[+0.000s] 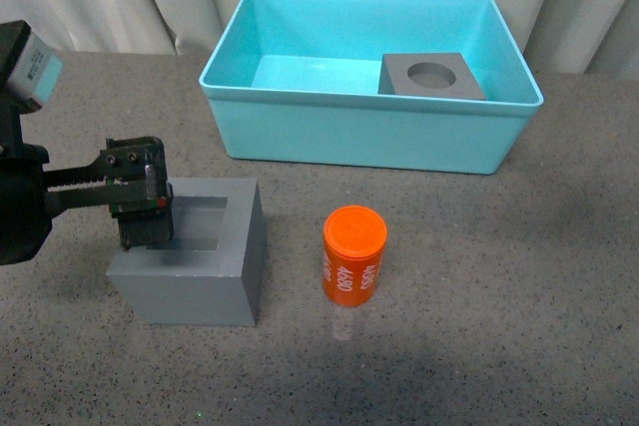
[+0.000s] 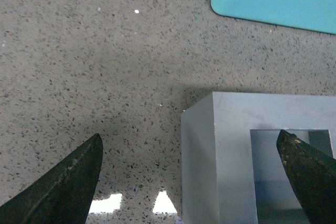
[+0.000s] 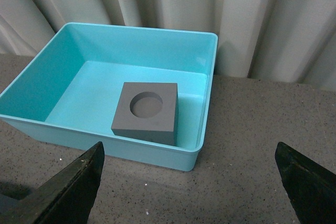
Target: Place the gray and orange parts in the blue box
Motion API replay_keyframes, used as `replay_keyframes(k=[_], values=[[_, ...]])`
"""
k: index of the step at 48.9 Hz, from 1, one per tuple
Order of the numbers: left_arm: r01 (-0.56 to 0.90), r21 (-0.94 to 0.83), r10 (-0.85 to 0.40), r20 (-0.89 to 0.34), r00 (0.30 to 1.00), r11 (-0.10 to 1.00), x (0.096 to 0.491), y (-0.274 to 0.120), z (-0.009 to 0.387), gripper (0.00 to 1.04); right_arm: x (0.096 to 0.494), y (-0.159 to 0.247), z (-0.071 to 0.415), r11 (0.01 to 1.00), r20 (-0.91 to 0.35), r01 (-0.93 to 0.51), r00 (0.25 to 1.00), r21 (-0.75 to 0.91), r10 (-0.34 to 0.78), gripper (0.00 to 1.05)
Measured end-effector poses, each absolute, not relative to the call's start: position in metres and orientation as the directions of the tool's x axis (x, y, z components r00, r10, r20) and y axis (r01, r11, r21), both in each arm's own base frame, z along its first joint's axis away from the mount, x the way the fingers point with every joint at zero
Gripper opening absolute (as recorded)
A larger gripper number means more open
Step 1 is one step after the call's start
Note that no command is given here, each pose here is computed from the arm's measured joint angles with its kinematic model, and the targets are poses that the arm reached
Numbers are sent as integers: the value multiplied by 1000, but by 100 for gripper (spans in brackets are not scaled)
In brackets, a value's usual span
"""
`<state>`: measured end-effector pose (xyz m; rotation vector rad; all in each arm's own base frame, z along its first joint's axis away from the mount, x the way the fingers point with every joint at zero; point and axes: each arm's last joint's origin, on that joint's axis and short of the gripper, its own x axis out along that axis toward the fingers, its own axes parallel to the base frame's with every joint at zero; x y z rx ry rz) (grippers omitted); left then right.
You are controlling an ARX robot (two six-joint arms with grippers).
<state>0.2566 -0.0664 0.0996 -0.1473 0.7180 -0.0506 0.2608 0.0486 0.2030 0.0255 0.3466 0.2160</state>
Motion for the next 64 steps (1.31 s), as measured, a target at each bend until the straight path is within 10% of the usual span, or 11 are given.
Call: replay_keyframes(k=[16,41,64], values=[[16,-111,-90,-700,708,994,260,-71,90,93,261,49,203,977,-334,-205,918,62,214,95],[24,-123,-104,-695,711,992,261,-79,96,19,261,49,203,977,-334,-205,918,62,214,95],[91,-205,-156,-329,931,975,297,-100,225,18,261,49,203,977,-334,-206,918,62,214,95]])
